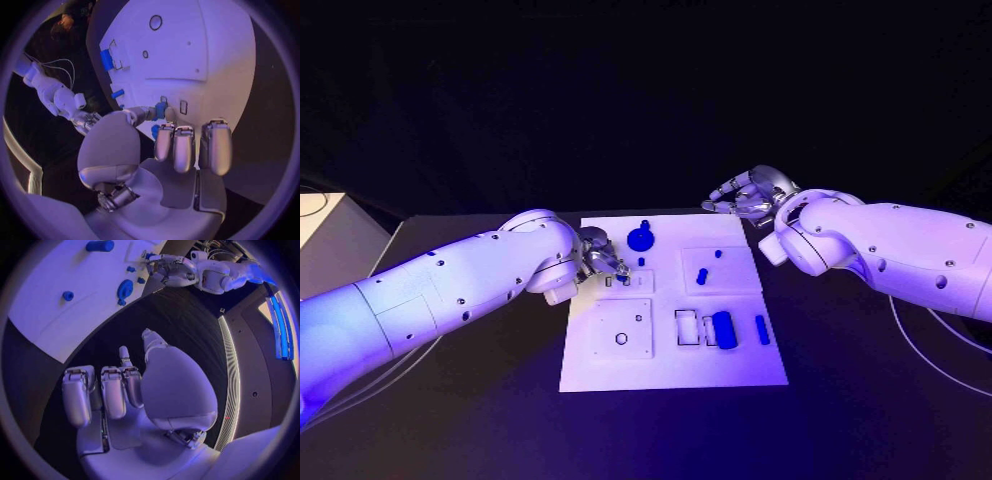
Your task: Assemble the parts on the task board
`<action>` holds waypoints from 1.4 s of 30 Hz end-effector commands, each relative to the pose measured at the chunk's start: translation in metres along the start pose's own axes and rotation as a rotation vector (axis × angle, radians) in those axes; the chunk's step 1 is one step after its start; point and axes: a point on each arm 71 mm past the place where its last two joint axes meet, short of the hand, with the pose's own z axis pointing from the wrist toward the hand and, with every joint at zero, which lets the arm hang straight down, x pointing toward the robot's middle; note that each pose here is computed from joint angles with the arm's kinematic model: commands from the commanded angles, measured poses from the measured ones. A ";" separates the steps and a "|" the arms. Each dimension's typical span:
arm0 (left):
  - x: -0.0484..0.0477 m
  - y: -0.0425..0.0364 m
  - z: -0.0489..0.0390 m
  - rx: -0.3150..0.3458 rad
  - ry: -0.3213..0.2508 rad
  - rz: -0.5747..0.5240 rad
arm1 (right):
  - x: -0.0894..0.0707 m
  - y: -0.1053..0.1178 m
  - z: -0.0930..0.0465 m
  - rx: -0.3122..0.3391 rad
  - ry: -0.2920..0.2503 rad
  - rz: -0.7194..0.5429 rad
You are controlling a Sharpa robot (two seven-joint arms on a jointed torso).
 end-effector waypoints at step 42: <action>0.0079 -0.0039 0.0034 0.001 0.050 0.062 | 0.003 0.002 0.000 -0.013 0.022 -0.013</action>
